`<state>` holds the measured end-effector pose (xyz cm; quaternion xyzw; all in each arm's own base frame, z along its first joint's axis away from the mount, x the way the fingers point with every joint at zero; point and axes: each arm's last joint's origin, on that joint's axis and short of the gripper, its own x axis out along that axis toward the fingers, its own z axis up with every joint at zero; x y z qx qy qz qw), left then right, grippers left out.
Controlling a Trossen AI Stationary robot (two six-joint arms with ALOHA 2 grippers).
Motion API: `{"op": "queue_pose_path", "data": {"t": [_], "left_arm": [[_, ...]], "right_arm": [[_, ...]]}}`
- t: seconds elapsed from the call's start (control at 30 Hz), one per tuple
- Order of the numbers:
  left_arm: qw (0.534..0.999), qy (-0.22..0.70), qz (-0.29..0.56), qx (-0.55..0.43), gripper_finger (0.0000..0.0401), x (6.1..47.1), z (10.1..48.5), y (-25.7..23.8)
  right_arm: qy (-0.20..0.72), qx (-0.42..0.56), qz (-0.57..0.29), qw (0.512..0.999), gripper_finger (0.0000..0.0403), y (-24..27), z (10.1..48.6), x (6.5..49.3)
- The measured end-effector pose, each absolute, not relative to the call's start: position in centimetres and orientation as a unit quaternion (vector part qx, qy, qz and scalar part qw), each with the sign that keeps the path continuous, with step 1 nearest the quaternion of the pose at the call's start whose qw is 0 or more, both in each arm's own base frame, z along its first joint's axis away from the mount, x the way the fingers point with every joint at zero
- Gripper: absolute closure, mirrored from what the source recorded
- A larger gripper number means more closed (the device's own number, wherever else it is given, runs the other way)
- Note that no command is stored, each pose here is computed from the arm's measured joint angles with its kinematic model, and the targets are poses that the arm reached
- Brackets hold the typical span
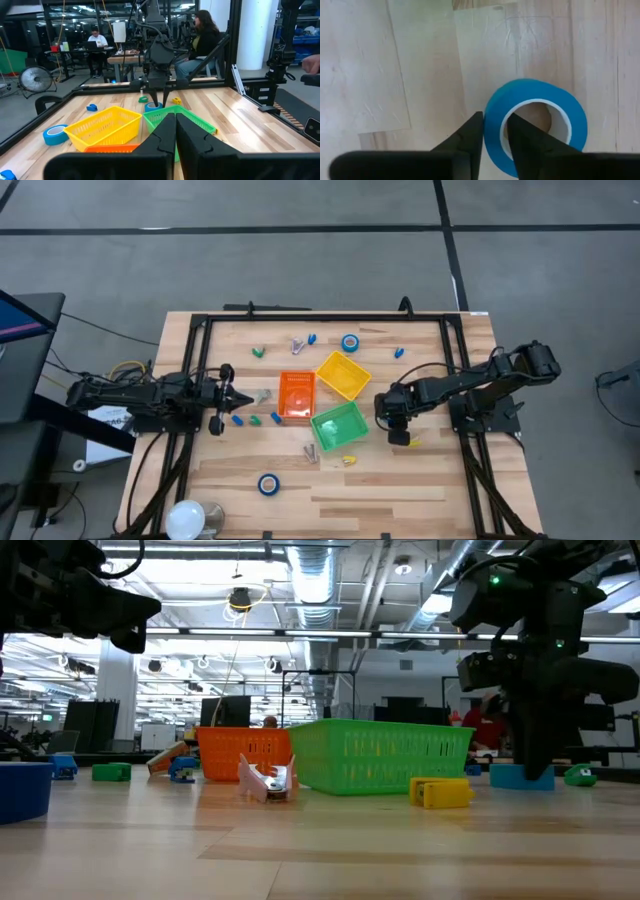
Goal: Pick and place Stapler, Stapler remover, tape
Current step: Put the blue tape into the yellow bin
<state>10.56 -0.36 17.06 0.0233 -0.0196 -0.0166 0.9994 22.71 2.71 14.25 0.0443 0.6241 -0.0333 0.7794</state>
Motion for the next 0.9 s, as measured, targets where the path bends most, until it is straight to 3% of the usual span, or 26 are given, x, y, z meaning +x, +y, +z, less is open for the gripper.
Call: {"op": "queue_pose_path", "data": {"t": [0.4,0.9], "left_arm": [[0.999,-0.02,-0.017,0.023,0.0397,10.6,17.1,-0.4],[0.999,-0.02,-0.017,0.023,0.0397,10.6,17.1,-0.4]], "right_arm": [[0.625,0.063,-0.013,0.778,0.0352,2.9,14.6,23.0],[0.606,0.052,-0.003,0.794,0.0353,3.1,19.3,25.4]]}}
